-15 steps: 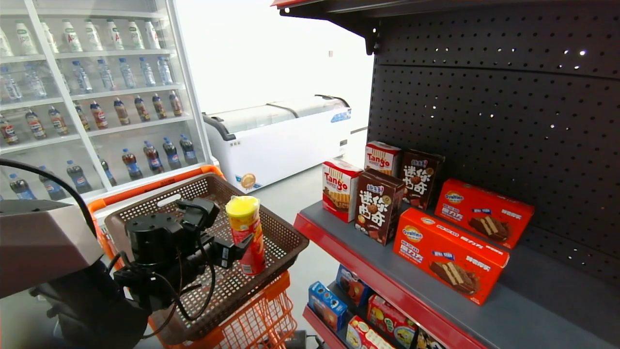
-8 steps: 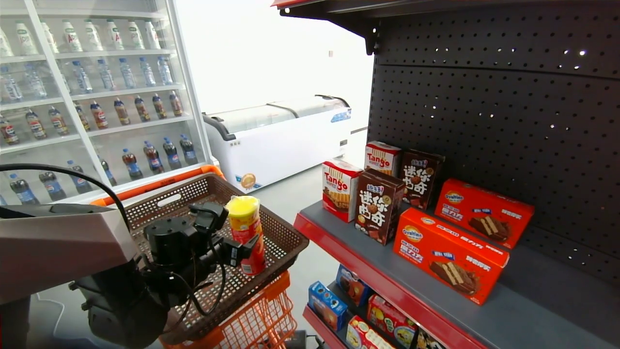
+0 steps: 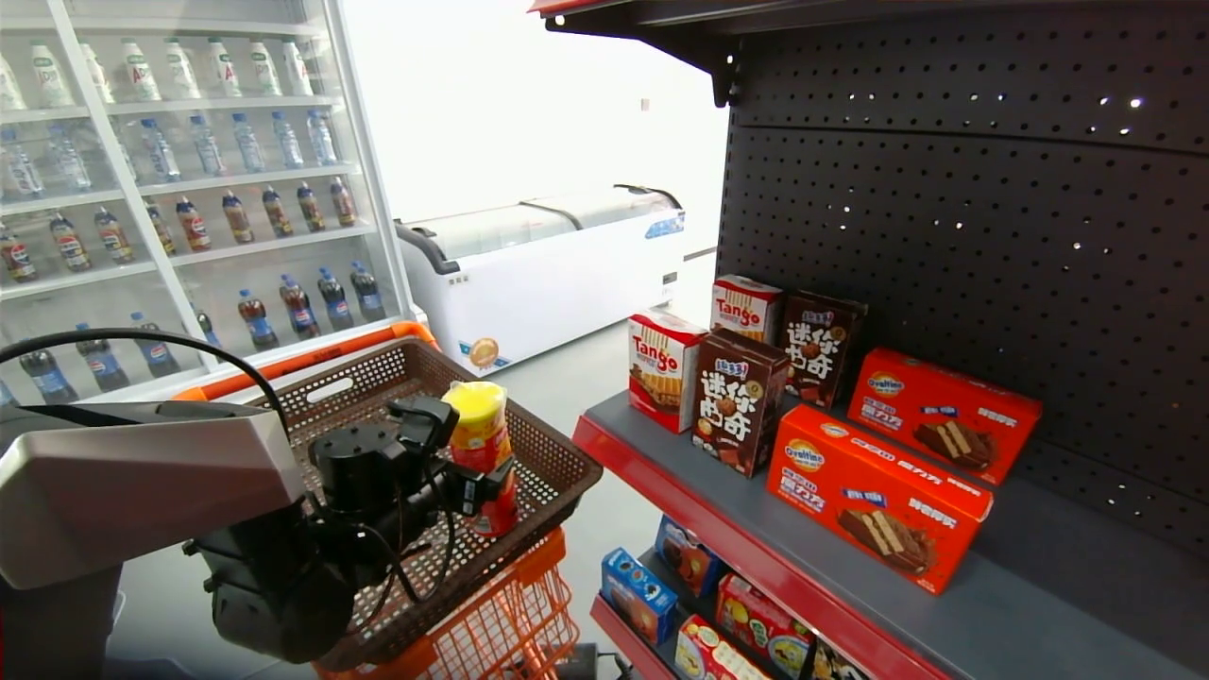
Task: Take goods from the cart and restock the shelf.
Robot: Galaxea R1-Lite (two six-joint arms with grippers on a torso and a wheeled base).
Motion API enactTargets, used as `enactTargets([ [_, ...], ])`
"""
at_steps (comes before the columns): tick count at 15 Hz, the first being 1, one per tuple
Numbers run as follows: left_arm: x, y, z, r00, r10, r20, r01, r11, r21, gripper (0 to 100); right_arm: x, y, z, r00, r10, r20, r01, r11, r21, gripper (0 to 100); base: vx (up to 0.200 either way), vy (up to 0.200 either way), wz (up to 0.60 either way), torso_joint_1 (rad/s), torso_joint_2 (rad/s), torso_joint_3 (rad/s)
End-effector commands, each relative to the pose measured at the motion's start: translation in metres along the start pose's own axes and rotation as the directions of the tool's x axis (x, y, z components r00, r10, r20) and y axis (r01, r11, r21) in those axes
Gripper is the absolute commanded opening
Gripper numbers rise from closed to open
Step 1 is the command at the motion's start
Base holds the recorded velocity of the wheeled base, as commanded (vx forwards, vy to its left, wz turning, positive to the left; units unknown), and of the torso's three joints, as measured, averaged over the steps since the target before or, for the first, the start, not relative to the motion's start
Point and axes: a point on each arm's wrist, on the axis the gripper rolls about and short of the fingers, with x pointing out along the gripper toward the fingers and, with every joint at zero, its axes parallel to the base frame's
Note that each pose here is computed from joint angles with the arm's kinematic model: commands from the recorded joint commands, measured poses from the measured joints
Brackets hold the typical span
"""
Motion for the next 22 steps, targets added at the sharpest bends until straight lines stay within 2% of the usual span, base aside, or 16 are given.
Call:
enactTargets([
  [1,0.004,0.000,-0.003,1.000,0.002,-0.002,-0.002,1.000,0.000,100,0.000,0.000,0.000,1.000,0.000,0.000,0.000,1.000,0.000,100,0.000,0.000,0.00,0.000,0.00,0.000],
  [7,0.011,-0.002,-0.008,1.000,-0.004,-0.006,0.004,1.000,0.000,100,0.000,0.000,0.000,1.000,0.000,0.000,0.000,1.000,0.000,100,0.000,0.000,0.00,0.000,0.00,0.000],
  [8,0.011,-0.001,-0.009,1.000,-0.001,-0.006,0.001,1.000,-0.002,0,0.000,0.000,0.000,1.000,0.000,0.000,0.000,1.000,0.000,100,0.000,0.000,0.00,0.000,0.00,0.000],
  [9,0.014,-0.001,-0.005,1.000,0.002,0.012,-0.002,1.000,-0.002,0,0.000,0.000,0.000,1.000,0.000,0.000,0.000,1.000,0.000,100,0.000,0.000,0.00,0.000,0.00,0.000],
  [13,0.013,0.000,-0.005,1.000,0.021,0.004,-0.021,1.000,0.007,0,0.000,0.000,0.000,1.000,0.000,0.000,0.000,1.000,0.000,100,0.000,0.000,0.00,0.000,0.00,0.000],
  [14,0.013,0.001,0.000,0.997,0.073,0.019,-0.073,0.997,0.007,0,0.000,0.000,0.000,1.000,0.000,0.000,0.000,1.000,0.000,100,0.000,0.000,0.00,0.000,0.00,0.000],
  [15,0.013,0.004,0.011,0.993,0.113,0.045,-0.114,0.994,0.003,0,0.000,0.000,0.000,1.000,0.000,0.000,0.000,1.000,0.000,100,0.000,0.000,0.00,0.000,0.00,0.000],
  [16,0.011,0.005,0.017,0.991,0.116,0.062,-0.116,0.993,-0.004,0,0.000,0.000,0.000,1.000,0.000,0.000,0.000,1.000,0.000,100,0.000,0.000,0.00,0.000,0.00,0.000],
  [17,0.005,0.007,0.032,0.990,0.106,0.089,-0.105,0.994,-0.011,0,0.000,0.000,0.000,1.000,0.000,0.000,0.000,1.000,0.000,100,0.000,0.000,0.00,0.000,0.00,0.000],
  [19,-0.008,0.010,0.052,0.995,0.070,0.069,-0.070,0.998,-0.006,0,0.000,0.000,0.000,1.000,0.000,0.000,0.000,1.000,0.000,100,0.000,0.000,0.00,0.000,0.00,0.000],
  [21,-0.032,0.016,0.095,0.993,-0.037,0.110,0.037,0.999,-0.001,0,0.000,0.000,0.000,1.000,0.000,0.000,0.000,1.000,0.000,100,0.000,0.000,0.00,0.000,0.00,0.000],
  [22,-0.038,0.022,0.105,0.993,-0.044,0.108,0.044,0.999,0.001,0,0.000,0.000,0.000,1.000,0.000,0.000,0.000,1.000,0.000,100,0.000,0.000,0.00,0.000,0.00,0.000],
])
